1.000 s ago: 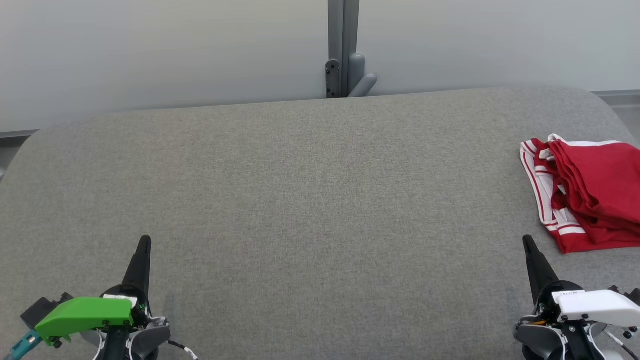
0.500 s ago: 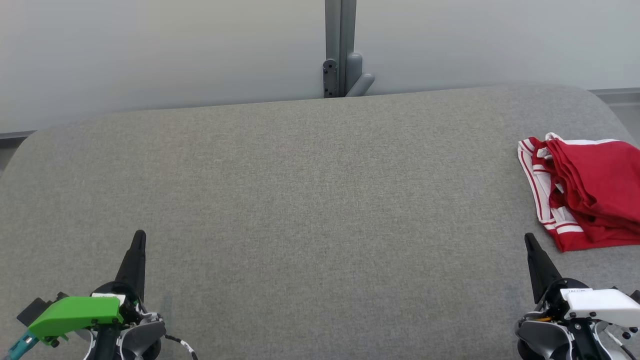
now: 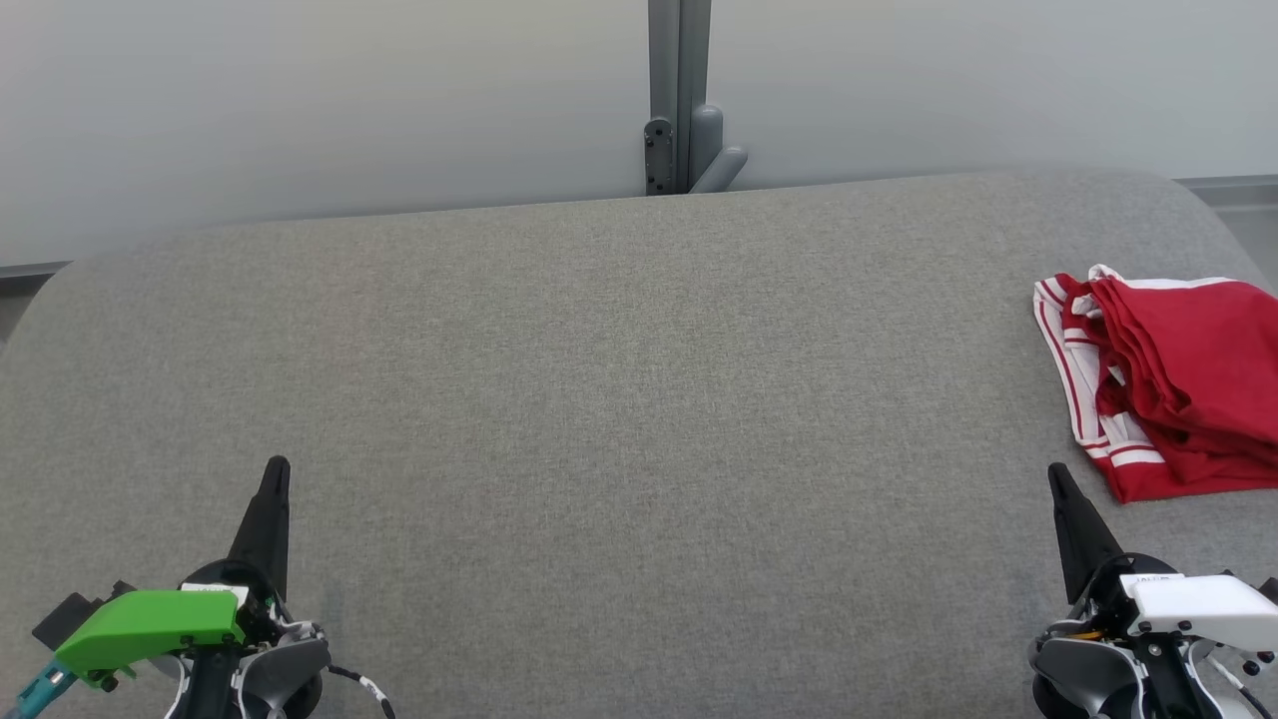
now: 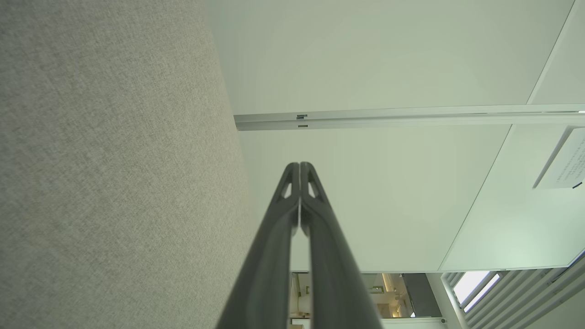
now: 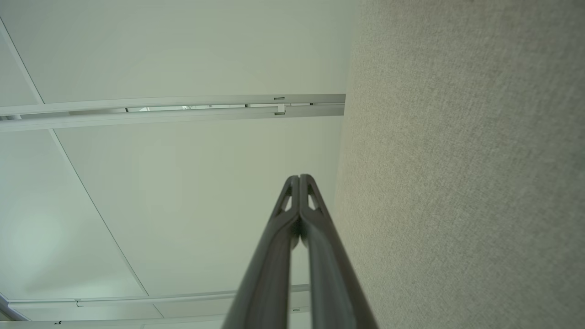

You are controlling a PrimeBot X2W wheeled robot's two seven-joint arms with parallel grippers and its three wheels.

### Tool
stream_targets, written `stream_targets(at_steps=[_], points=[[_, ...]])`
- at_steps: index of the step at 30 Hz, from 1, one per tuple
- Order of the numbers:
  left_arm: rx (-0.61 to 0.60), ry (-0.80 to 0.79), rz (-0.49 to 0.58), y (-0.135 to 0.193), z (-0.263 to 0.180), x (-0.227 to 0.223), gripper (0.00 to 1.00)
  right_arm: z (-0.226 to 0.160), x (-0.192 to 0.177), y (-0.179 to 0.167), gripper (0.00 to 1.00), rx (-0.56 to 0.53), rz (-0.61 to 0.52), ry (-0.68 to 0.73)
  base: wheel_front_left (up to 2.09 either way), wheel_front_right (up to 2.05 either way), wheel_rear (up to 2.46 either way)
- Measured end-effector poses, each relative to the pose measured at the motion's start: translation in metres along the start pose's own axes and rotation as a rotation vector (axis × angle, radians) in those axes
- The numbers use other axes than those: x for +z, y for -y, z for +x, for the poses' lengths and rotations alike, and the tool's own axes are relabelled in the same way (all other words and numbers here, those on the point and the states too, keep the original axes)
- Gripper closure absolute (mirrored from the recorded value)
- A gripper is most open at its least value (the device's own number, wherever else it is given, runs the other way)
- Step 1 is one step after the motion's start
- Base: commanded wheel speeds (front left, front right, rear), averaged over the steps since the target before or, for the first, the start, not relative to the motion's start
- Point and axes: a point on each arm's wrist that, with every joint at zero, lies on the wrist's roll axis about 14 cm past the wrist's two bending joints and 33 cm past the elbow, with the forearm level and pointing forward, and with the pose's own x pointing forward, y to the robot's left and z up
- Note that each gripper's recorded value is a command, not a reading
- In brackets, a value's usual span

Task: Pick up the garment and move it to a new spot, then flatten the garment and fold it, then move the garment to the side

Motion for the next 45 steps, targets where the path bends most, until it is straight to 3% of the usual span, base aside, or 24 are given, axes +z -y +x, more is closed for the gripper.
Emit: stream_targets(at_steps=[45], points=[[0.000,0.000,0.000,0.0001,0.0001,-0.0001,1.00,0.0002,-0.0002,-0.0004,1.00,0.001,0.000,-0.001,0.00,0.00,0.00]])
